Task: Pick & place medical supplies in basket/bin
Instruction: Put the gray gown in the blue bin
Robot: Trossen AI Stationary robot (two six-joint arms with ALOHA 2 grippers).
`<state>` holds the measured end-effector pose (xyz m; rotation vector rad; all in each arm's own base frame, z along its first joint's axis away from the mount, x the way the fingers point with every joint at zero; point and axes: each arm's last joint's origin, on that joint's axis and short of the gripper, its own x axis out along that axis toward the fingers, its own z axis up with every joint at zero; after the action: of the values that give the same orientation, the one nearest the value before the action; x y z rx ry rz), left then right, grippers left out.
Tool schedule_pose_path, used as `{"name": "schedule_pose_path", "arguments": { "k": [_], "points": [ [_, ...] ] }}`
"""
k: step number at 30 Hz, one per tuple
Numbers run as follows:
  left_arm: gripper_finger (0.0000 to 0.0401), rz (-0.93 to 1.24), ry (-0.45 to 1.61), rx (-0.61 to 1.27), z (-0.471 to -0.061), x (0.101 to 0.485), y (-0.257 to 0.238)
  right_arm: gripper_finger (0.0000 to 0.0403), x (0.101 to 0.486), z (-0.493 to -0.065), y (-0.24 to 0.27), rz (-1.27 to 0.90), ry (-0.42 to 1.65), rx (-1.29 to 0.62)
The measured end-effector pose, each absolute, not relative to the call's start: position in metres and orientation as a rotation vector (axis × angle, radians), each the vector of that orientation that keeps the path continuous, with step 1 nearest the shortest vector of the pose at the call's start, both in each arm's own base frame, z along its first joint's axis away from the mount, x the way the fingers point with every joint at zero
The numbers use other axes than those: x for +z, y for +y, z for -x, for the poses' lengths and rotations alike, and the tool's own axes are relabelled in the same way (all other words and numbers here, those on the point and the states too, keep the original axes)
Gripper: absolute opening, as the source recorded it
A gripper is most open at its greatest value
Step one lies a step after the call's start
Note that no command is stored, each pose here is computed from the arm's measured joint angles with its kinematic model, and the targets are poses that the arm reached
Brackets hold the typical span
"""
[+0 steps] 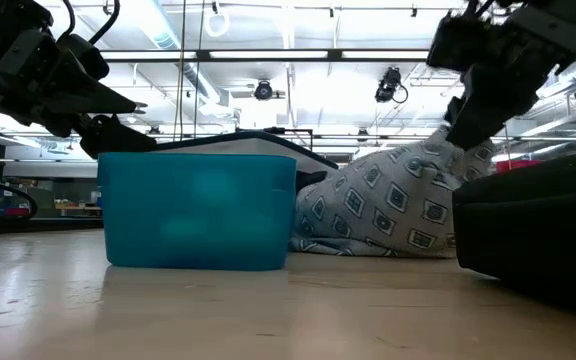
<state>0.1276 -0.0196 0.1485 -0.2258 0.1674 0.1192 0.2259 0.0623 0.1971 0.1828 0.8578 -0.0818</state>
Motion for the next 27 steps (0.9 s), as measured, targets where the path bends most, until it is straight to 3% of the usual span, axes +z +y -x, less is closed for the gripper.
{"name": "schedule_pose_path", "arguments": {
  "k": [6,11,16,27],
  "points": [
    [0.0398,0.223,0.168,0.119,-0.128,0.148,-0.02,0.0209,0.2,-0.223,0.078,0.004,0.787,-0.097],
    [0.0398,0.221,0.168,0.119,-0.128,0.149,-0.02,0.0255,0.2,-0.219,0.088,0.087,0.772,-0.081],
    [0.0398,0.22,0.168,0.119,-0.128,0.149,-0.02,0.0263,0.199,-0.213,0.094,0.136,0.783,-0.08],
    [0.0398,0.218,0.168,0.119,-0.128,0.148,-0.02,0.024,0.19,-0.187,0.118,0.148,0.905,-0.021]
  ]
}}
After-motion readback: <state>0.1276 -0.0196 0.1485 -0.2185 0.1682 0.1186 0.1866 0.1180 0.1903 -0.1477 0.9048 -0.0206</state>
